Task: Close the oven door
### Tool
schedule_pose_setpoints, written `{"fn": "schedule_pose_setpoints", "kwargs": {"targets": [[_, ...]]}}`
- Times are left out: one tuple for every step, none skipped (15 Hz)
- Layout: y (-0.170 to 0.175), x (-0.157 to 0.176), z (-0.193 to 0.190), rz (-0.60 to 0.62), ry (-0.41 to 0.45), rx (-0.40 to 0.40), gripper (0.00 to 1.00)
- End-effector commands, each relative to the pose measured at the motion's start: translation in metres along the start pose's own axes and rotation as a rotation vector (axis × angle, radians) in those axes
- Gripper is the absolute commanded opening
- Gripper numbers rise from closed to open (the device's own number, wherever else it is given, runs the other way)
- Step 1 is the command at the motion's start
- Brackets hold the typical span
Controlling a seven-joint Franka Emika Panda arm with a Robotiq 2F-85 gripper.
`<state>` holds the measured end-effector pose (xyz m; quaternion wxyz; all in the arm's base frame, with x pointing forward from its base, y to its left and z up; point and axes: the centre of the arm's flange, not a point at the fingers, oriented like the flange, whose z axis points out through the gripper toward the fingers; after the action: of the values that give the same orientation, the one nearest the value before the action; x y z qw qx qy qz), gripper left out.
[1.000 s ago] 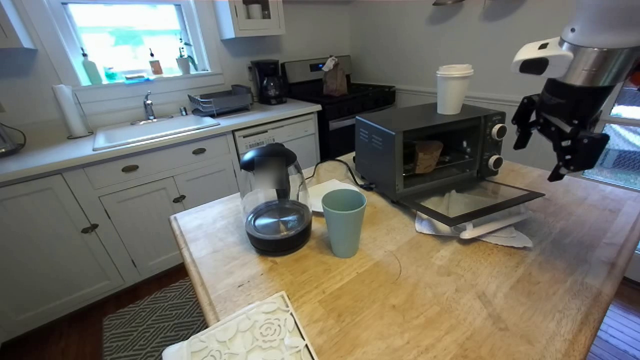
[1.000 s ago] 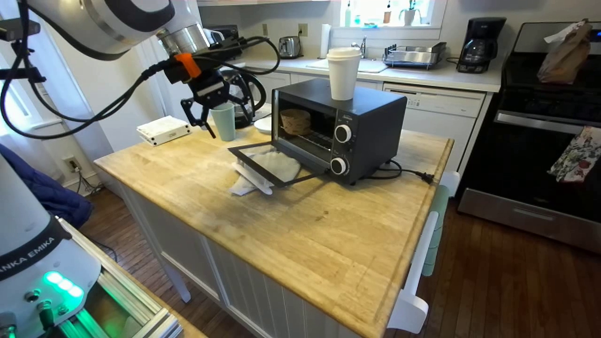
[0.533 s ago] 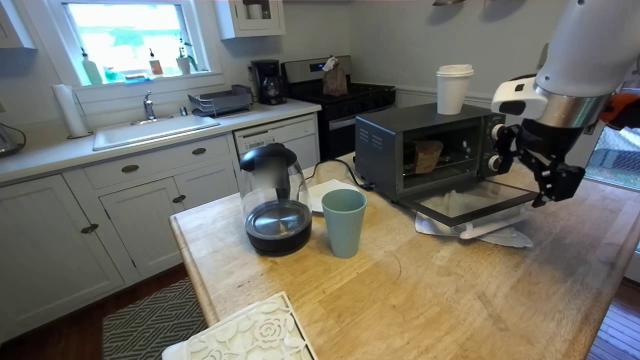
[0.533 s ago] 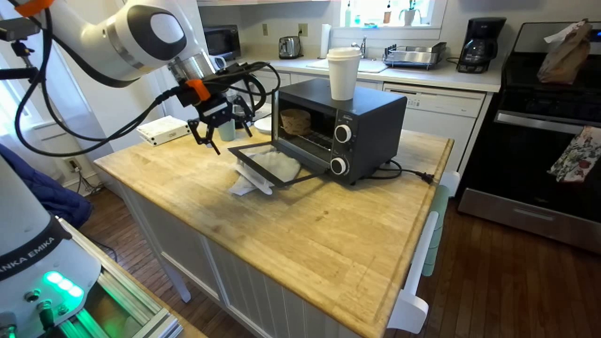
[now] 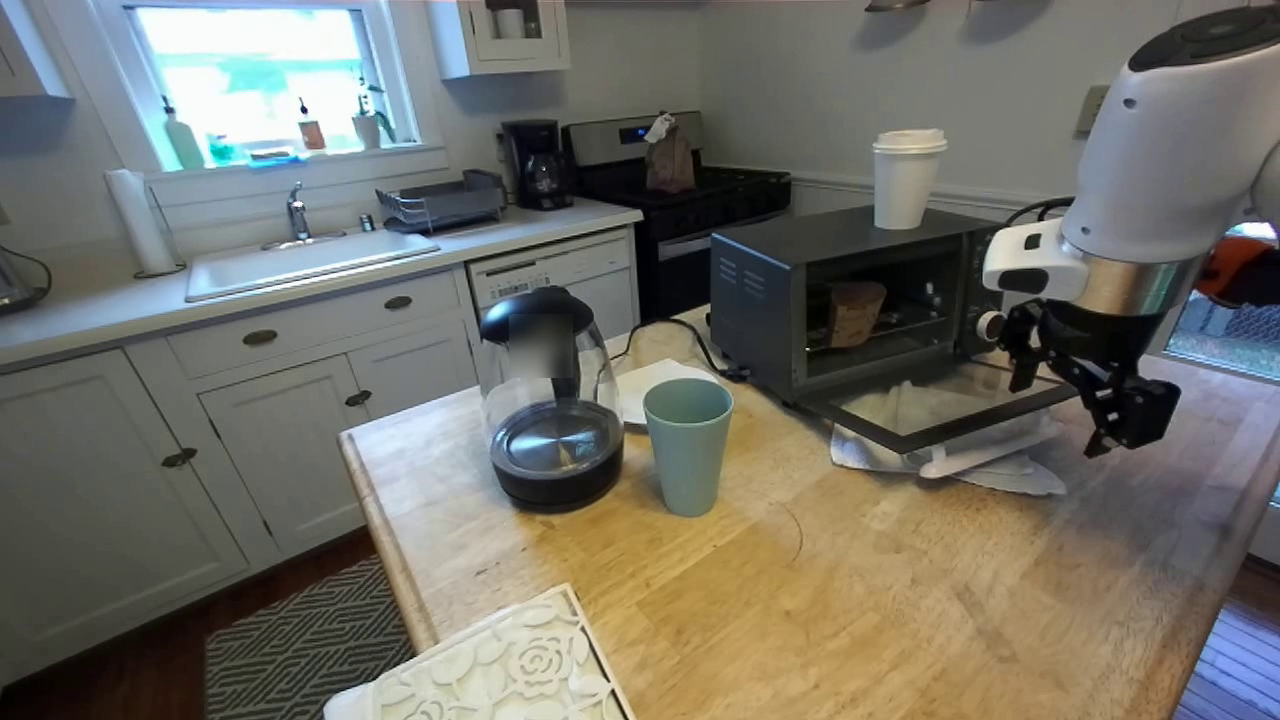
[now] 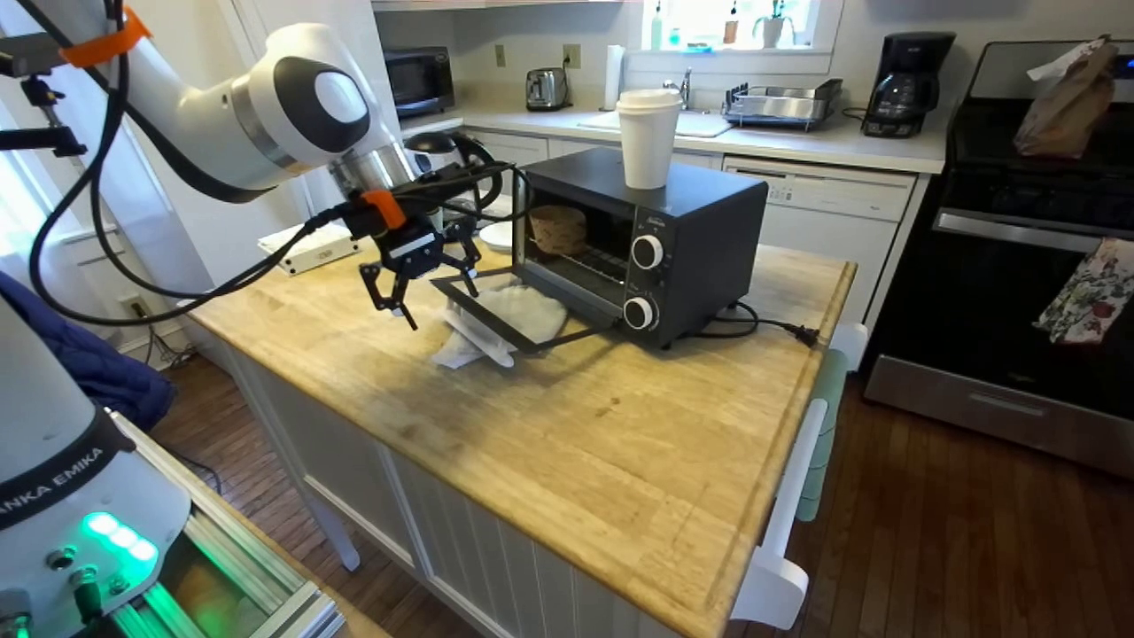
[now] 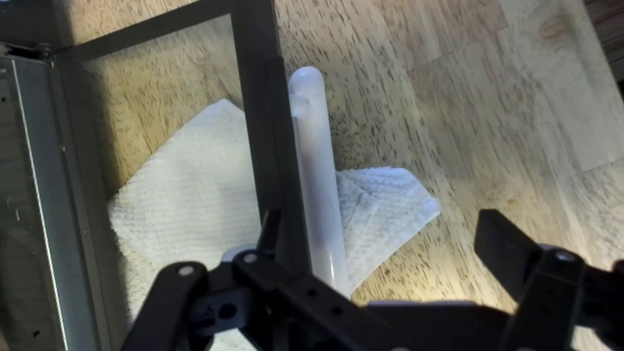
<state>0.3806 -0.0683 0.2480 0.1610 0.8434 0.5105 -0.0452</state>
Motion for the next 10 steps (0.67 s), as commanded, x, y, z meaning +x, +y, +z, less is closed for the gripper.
{"fn": "schedule_pose_setpoints", "kwargs": {"targets": [[-0.004,0.004,0.007,-0.011,0.017,-0.051,1.00],[-0.006,0.007,0.009,-0.024,0.022,-0.081,1.00],[-0.007,0.010,0.010,-0.043,0.019,-0.116,1.00],[-0.009,0.013,0.010,-0.057,0.029,-0.144,1.00],[-0.010,0.014,0.010,-0.066,0.036,-0.168,1.00],[-0.012,0.015,0.010,-0.068,0.047,-0.190,1.00],[-0.013,0.016,0.010,-0.065,0.055,-0.211,1.00],[-0.015,0.016,0.010,-0.062,0.059,-0.227,1.00],[-0.016,0.016,0.012,-0.058,0.061,-0.242,1.00],[-0.017,0.016,0.013,-0.054,0.063,-0.254,1.00]]}}
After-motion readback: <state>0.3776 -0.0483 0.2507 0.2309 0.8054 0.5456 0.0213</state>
